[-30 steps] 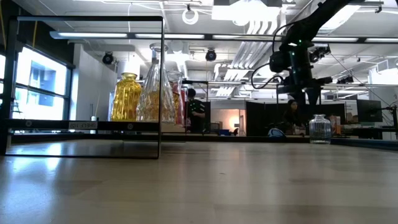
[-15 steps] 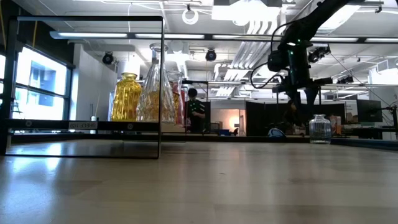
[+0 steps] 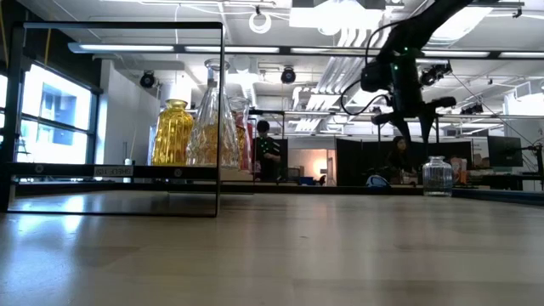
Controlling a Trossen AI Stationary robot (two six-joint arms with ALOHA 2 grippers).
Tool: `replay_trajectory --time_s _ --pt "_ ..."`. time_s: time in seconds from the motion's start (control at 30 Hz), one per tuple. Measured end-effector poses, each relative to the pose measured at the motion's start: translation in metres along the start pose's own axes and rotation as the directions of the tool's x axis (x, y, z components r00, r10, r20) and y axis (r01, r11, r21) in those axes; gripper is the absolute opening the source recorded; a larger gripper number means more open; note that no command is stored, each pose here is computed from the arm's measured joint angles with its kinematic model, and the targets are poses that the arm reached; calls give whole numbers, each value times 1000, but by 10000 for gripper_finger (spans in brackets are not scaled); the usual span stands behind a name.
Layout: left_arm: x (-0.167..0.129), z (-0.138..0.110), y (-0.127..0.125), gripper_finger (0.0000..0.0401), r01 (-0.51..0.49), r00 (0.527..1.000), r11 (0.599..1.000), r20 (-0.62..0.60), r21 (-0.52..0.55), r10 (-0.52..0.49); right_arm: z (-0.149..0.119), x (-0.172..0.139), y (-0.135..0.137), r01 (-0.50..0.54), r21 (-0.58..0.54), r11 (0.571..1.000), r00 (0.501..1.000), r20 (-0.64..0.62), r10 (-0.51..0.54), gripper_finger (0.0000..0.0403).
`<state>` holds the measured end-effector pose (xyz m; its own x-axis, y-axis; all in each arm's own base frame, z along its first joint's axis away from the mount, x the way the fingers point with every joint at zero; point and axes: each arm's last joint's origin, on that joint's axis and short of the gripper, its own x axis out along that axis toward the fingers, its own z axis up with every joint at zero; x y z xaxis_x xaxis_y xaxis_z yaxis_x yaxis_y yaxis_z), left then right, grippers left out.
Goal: Sort vases onto shelf
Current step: Put the transparent vase on the shelf aligned with the other transparent vase
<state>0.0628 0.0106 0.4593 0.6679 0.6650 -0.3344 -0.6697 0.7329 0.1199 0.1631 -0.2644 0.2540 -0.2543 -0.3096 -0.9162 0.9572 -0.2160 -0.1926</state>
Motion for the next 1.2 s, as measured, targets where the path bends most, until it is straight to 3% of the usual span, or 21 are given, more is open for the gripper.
replay_trajectory --time_s 0.87,1.2 --pt "0 -5 0 90 31 998 999 -49 30 -30 -4 11 6 101 220 970 994 7 -105 144" --pt "0 -5 0 90 45 998 999 -54 15 -44 -4 29 16 154 228 961 988 -21 -153 144"
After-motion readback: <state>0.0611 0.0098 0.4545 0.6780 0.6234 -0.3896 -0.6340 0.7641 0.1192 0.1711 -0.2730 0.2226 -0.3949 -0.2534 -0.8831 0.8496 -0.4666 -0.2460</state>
